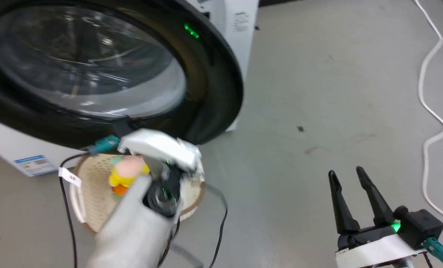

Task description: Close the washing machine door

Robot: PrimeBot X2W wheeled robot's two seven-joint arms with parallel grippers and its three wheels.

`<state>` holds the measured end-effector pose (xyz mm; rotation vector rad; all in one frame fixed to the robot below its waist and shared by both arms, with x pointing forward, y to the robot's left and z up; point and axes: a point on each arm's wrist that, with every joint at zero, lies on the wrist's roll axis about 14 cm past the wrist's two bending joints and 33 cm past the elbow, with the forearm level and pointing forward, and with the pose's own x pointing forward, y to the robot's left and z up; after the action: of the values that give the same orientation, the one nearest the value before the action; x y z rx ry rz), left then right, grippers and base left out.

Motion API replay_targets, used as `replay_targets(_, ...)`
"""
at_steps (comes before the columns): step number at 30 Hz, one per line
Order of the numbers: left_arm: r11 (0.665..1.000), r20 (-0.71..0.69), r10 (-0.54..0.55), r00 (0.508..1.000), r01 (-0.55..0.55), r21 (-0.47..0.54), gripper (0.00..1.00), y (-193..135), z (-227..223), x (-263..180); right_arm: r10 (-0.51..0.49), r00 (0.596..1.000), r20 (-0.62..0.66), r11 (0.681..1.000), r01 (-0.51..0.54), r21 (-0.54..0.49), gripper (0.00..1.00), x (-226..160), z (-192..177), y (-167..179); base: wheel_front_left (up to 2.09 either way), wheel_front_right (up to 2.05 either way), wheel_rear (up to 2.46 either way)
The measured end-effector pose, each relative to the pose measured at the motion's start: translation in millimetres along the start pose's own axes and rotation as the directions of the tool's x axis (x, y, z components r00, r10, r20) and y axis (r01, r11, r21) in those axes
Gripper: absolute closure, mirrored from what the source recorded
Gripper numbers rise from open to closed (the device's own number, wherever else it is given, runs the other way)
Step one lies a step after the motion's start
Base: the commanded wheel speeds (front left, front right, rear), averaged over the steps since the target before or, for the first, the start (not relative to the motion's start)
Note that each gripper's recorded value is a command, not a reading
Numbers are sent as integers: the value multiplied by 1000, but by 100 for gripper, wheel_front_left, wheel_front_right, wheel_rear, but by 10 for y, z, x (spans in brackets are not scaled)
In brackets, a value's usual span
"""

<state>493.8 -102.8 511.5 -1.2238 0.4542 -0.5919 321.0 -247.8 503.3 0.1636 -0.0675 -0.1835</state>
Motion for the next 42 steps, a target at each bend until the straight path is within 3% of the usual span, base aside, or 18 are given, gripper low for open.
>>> replay_targets(2, 990, -39, -2, 999, 7, 141, 100, 46, -60, -156, 18, 1000, 9, 1000, -18, 2, 0, 20, 22, 38, 0, 0, 0)
replay_targets(3, 966, -72, -1, 997, 19, 258, 100, 81, -107, -249, 28, 1000, 13, 1000, -28, 3, 0, 28, 32, 58, 0, 0, 0)
replay_targets(5, 895, -117, 5, 993, 47, 443, 100, 157, -147, -447, 51, 999, 19, 999, -51, 3, 0, 43, 46, 106, 0, 0, 0)
replay_targets(9, 767, -115, 25, 993, 55, 639, 100, 285, -47, -822, 103, 994, 28, 995, -103, 5, 0, 72, 62, 228, 0, 0, 0)
replay_targets(12, 624, -61, 28, 998, 30, 781, 100, 274, 195, -1034, 146, 989, 33, 989, -146, 10, 0, 105, 66, 347, 0, 0, 0)
replay_targets(14, 462, -9, 40, 999, -10, 887, 100, 277, 406, -1191, 175, 984, 38, 984, -176, 11, 0, 133, 75, 427, 0, 0, 0)
replay_targets(15, 410, 28, 38, 999, -41, 911, 100, 254, 519, -1260, 192, 981, 41, 981, -192, 10, 0, 149, 79, 474, 0, 0, 0)
replay_targets(16, 392, 77, 34, 996, -84, 916, 100, 223, 638, -1331, 209, 977, 44, 978, -210, 11, 0, 165, 87, 526, 0, 0, 0)
replay_targets(22, 352, 327, -52, 944, -289, 890, 100, -120, 1125, -1785, 294, 954, 64, 955, -296, 14, 0, 241, 133, 798, 0, 0, 0)
replay_targets(27, 359, 495, -54, 867, -446, 820, 100, -145, 1366, -2264, 344, 937, 67, 938, -346, 18, 0, 252, 135, 966, 0, 0, 0)
replay_targets(32, 387, 572, -4, 820, -527, 757, 100, 3, 1327, -2583, 368, 927, 70, 929, -370, 19, 0, 250, 143, 1051, 0, 0, 0)
replay_targets(33, 388, 573, 8, 820, -531, 754, 69, 46, 1291, -2621, 372, 926, 68, 927, -374, 20, 0, 244, 137, 1064, 0, 0, 0)
replay_targets(34, 398, 578, 21, 816, -537, 744, 16, 82, 1258, -2652, 375, 925, 66, 926, -377, 21, 0, 238, 127, 1075, 0, 0, 0)
replay_targets(35, 406, 582, 31, 813, -542, 735, 0, 113, 1221, -2675, 378, 924, 63, 925, -380, 22, 0, 235, 118, 1082, 0, 0, 0)
replay_targets(39, 411, 587, 63, 807, -557, 722, 0, 214, 1114, -2738, 380, 924, 52, 924, -382, 24, 0, 227, 83, 1087, 0, 0, 0)
replay_targets(42, 395, 564, 79, 822, -546, 739, 0, 288, 1032, -2744, 382, 923, 44, 923, -383, 26, 0, 233, 56, 1094, 0, 0, 0)
